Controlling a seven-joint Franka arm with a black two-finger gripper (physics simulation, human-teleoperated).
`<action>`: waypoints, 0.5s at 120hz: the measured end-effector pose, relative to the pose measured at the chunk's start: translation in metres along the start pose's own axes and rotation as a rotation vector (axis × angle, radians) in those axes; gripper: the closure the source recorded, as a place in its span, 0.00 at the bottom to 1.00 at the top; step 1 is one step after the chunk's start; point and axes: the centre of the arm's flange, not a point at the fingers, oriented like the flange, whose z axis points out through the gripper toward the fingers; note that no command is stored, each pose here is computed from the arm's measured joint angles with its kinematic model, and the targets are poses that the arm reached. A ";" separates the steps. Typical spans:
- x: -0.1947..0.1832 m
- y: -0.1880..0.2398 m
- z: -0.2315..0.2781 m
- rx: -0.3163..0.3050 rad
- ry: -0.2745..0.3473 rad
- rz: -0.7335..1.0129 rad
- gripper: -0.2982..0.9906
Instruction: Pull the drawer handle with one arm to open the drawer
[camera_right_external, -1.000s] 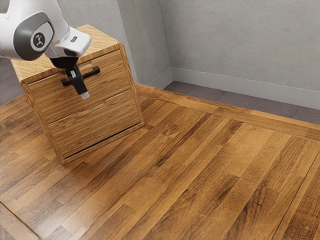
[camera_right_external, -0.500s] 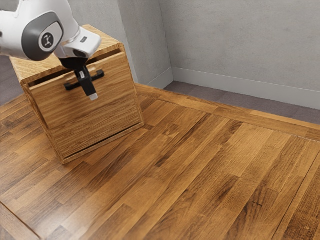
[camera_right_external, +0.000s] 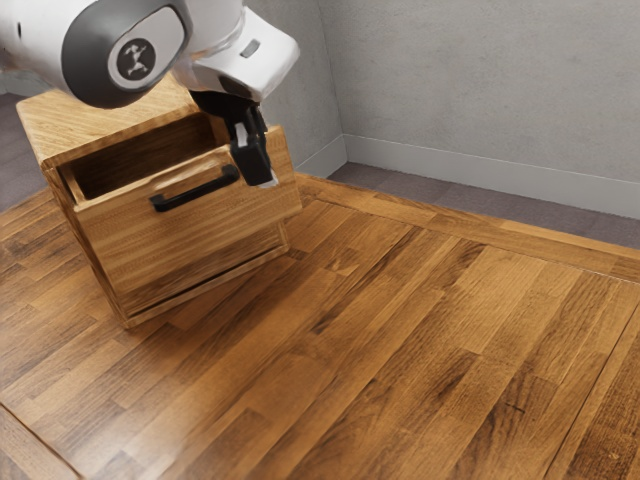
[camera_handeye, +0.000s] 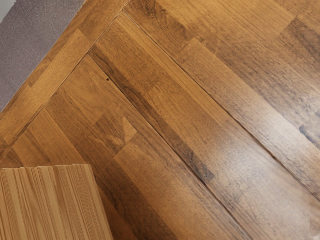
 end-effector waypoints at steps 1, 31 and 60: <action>0.006 0.007 -0.004 0.000 0.005 0.013 0.29; 0.079 0.114 -0.072 -0.165 0.048 0.222 0.25; -0.080 -0.040 -0.020 -0.245 -0.180 -0.204 0.23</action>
